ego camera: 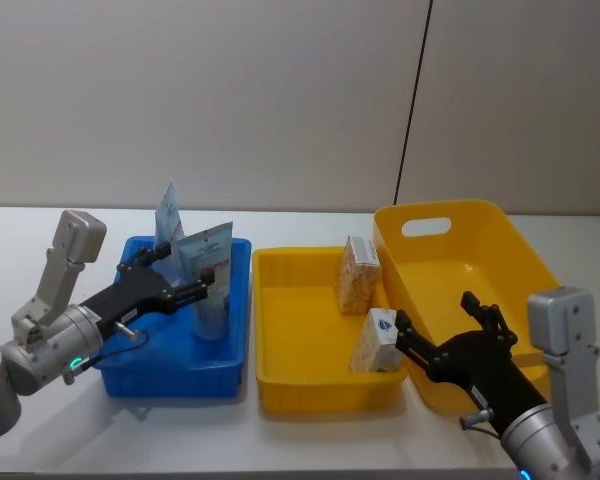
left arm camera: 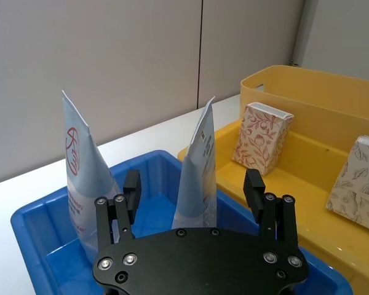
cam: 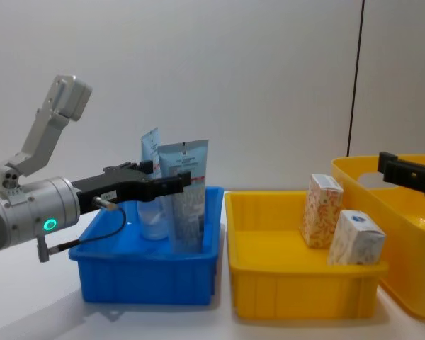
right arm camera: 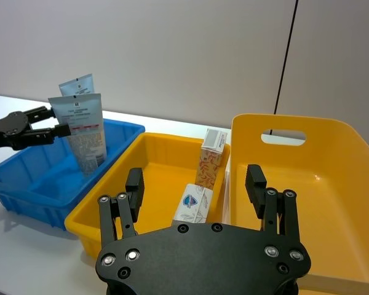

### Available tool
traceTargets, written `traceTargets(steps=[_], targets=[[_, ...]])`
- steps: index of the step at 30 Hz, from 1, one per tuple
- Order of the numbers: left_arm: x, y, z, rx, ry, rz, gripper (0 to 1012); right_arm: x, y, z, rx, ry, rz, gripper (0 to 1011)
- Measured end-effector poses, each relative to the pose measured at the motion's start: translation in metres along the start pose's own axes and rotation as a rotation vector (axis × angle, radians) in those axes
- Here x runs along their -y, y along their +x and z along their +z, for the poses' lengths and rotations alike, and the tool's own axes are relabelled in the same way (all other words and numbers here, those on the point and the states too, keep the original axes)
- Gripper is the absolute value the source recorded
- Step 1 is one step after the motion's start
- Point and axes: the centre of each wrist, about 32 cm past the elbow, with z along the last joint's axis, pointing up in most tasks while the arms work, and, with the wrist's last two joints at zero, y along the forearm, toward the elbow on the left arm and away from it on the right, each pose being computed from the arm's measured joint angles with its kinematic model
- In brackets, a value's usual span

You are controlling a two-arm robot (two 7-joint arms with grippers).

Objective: Bimanual collaborative sorting of washing and personal care products

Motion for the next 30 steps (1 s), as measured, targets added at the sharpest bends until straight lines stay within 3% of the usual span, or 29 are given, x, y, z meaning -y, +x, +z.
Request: traceTargets(steps=[27,30], targets=[[0.0041,0.0002,-0.0006,-0.006,0.002,-0.015,1002,0.0,0.0,0.0,0.0,0.0,0.0,1002],[0.0043,0.0003,-0.0004,-0.006,0.002,-0.015,944,0.0,0.0,0.0,0.0,0.0,0.0,1002]])
